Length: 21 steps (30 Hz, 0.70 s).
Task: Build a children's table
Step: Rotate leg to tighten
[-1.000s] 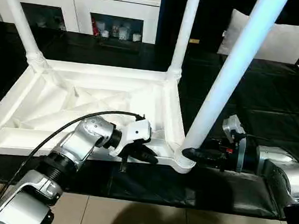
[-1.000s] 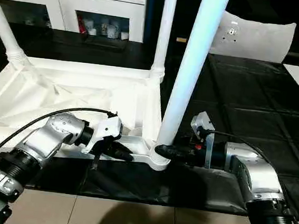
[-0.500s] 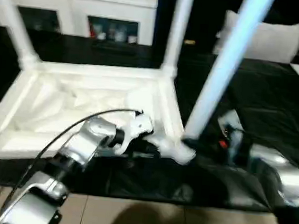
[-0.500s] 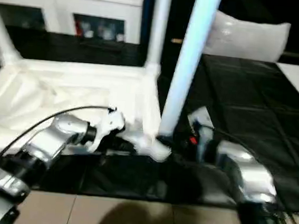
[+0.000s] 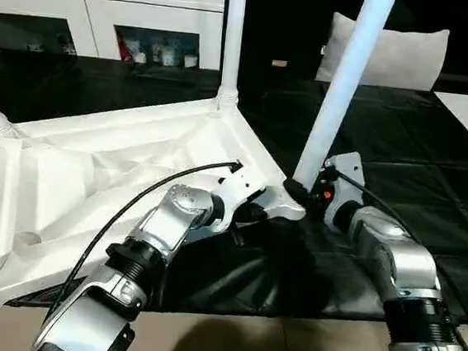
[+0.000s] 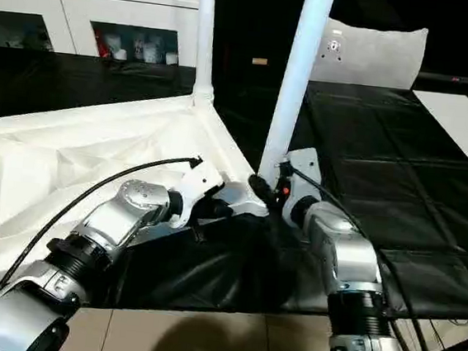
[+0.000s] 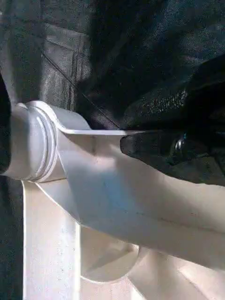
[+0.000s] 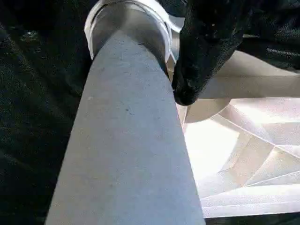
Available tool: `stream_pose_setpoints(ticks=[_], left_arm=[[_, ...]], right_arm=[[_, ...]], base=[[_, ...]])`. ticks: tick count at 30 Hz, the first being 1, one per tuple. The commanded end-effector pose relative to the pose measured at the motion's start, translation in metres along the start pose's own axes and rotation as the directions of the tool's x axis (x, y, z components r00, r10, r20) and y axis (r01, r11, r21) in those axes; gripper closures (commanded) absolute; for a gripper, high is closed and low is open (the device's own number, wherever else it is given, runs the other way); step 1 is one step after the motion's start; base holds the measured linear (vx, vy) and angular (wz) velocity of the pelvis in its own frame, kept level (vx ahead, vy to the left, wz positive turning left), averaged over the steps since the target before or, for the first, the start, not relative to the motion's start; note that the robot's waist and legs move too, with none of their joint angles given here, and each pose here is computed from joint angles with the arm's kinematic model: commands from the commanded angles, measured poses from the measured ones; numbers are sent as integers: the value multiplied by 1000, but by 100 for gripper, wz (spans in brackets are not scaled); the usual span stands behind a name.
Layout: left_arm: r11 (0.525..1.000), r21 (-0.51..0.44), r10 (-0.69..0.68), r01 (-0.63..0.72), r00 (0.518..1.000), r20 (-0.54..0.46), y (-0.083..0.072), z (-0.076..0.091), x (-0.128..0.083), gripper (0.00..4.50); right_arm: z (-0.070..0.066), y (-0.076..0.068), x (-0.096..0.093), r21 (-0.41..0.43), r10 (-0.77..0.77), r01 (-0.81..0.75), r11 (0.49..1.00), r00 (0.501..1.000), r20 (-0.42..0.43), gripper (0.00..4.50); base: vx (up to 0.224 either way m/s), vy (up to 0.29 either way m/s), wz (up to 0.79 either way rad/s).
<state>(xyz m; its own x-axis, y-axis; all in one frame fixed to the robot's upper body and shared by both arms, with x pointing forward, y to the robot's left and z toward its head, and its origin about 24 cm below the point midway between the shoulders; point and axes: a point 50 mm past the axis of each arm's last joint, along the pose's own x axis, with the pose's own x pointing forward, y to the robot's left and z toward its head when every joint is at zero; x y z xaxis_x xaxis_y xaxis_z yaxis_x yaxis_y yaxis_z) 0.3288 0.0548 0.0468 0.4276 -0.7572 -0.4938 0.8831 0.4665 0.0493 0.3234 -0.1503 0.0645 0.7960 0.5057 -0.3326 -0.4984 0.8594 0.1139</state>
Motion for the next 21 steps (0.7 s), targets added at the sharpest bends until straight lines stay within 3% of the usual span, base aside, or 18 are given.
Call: stream_pose_setpoints(ticks=[1,6,13,16,21], left_arm=[[999,26,-28,27,999,34,-3,1,1,450],[996,69,-60,57,998,36,-1,-2,-6,450],[963,160,-215,217,976,-27,1,-15,-26,450],[937,195,-285,291,957,-57,0,-20,-34,450],[899,219,-370,379,925,-82,-2,-22,-42,450]], right_arm=[[-8,11,2,26,93,-92,995,995,-28,143],[-8,1,-7,-32,146,-147,989,989,-35,91],[-1,-28,-41,-99,255,-262,960,964,-79,36],[3,-34,-57,-119,327,-337,934,940,-92,36],[8,-38,-67,-155,387,-393,906,919,-72,36]], base=[[0,0,0],[0,0,0],[0,0,0],[0,0,0],[0,0,0]])
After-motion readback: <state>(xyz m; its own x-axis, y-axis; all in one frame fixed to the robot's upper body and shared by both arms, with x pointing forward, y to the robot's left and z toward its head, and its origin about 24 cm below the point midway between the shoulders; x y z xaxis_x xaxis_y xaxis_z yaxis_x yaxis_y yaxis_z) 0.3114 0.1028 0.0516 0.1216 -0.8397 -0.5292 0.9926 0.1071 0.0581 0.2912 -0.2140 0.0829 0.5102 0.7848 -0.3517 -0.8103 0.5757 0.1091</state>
